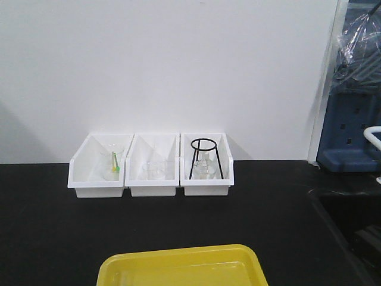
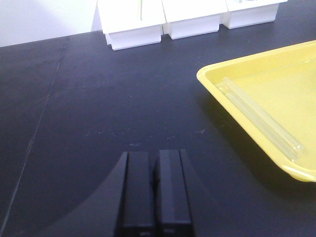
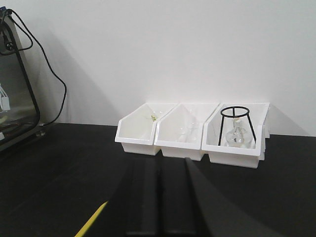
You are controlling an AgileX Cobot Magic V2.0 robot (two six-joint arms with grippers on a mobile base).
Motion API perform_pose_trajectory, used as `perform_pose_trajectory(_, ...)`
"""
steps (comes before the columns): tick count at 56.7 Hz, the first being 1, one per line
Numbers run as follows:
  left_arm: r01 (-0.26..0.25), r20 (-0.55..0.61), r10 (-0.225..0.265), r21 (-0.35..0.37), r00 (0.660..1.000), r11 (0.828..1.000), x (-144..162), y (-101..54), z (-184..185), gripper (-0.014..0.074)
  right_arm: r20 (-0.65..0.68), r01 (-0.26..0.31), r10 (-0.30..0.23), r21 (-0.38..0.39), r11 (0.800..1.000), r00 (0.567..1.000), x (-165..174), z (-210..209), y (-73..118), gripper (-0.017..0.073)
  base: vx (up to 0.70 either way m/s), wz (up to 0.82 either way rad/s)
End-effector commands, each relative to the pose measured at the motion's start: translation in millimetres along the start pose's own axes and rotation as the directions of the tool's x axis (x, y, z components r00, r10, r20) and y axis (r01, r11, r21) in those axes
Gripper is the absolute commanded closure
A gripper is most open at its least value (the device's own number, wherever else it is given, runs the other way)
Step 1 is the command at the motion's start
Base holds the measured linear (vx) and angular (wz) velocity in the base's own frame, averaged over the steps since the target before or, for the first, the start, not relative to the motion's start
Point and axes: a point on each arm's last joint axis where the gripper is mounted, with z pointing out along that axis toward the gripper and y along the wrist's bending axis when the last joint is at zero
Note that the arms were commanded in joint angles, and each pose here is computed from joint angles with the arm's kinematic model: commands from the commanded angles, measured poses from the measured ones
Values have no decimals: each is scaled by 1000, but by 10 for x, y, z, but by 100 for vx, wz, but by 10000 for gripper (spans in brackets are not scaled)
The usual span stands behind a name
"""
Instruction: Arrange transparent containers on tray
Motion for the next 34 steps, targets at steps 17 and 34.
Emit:
perform_pose_trajectory(17,14,71,-14,-5,997,1000,12,3,19,601,66,28,-36,119,992,997,-135,17,-100,571,0,0)
perform_pose_trajectory(34,13,69,-13,-5,998,1000,12,3,20,601,-147,102,-50,370,923,988,44,12,-353,571,0,0)
